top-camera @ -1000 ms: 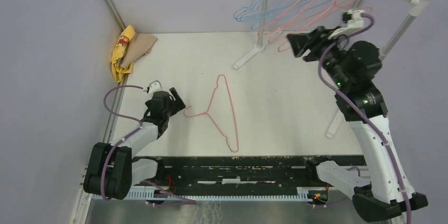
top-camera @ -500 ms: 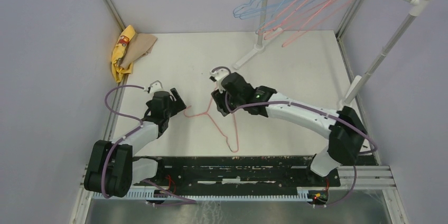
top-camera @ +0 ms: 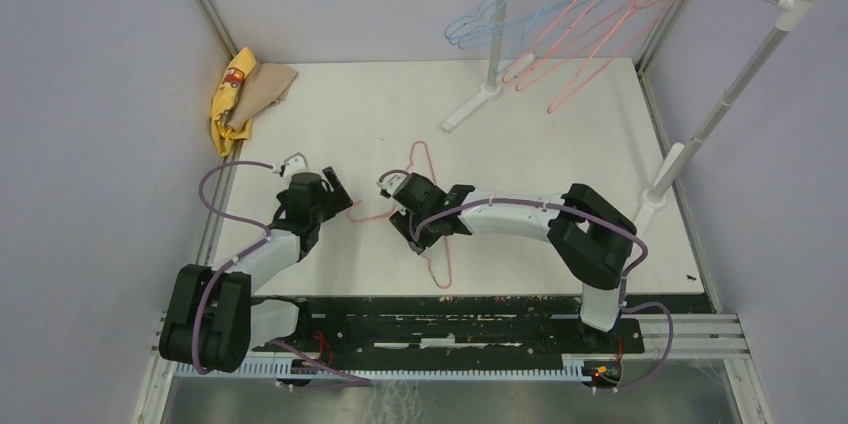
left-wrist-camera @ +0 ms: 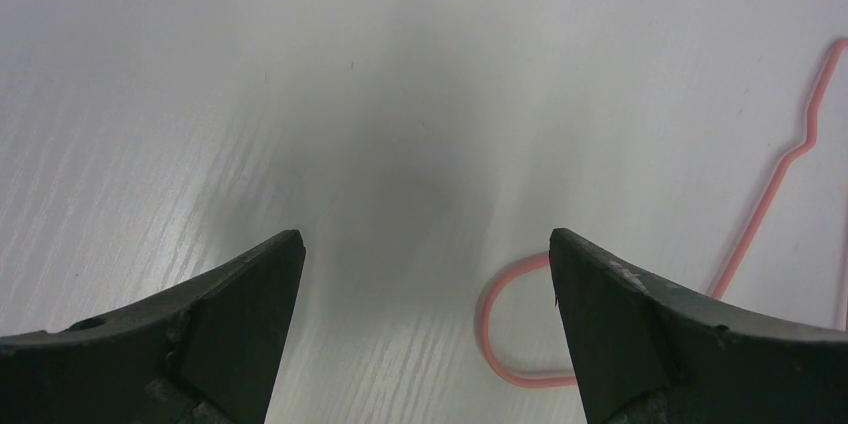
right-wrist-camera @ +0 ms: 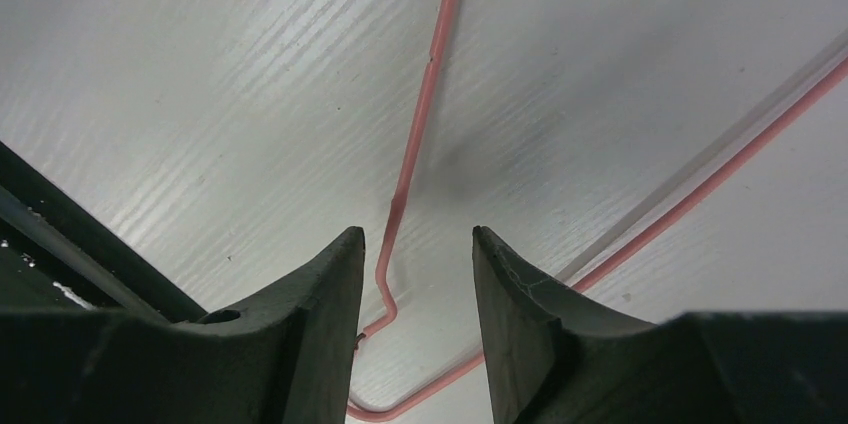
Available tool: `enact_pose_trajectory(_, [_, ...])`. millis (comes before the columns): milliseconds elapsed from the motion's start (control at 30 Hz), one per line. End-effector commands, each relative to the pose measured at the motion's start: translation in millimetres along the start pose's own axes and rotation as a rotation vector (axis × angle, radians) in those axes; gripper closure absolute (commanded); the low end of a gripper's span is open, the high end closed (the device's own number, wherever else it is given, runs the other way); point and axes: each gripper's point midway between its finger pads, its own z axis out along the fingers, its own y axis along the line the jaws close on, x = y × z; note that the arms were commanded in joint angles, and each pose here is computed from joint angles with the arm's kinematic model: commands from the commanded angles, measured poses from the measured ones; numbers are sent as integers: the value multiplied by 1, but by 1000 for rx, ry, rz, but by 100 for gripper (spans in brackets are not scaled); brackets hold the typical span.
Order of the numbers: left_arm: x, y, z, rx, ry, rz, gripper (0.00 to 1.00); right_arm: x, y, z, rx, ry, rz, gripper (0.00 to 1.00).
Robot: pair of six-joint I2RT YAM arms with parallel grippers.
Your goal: Organize the hangers
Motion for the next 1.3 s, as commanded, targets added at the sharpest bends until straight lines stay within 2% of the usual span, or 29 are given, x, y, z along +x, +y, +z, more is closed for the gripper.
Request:
enact_pose_trajectory(0, [-24, -11, 0, 34, -70, 3, 1, 3, 7, 10, -22, -12, 26, 49])
enact_pose_trajectory(300, [-25, -11, -1, 31, -74, 1, 1, 27, 19, 26, -20, 36, 36, 54])
enact_pose_trajectory(567, [-26, -9, -2, 28, -78, 1, 1, 55, -1, 31, 180, 81, 39, 64])
enact_pose_trajectory(600, [-26, -10, -3, 29, -80, 1, 1, 58, -6, 30, 210, 81, 47, 70])
enact_pose_trajectory(700, [-27, -10, -4, 32, -84, -2, 1, 62, -16, 27, 264, 73, 60, 98])
enact_pose_trajectory(733, [-27, -9, -4, 30, -84, -2, 1, 61, -18, 25, 271, 67, 63, 99])
enact_pose_trajectory(1000, [-32, -9, -9, 28, -100, -2, 1, 30, -49, -12, 379, -79, 99, 100])
enact_pose_trajectory(1167, [-42, -3, -18, 3, -147, -26, 1, 19, -79, -54, 391, -126, 142, 99])
enact_pose_trajectory(1267, [-50, 3, -24, -18, -190, -56, 1, 18, -86, -82, 343, -165, 179, 99])
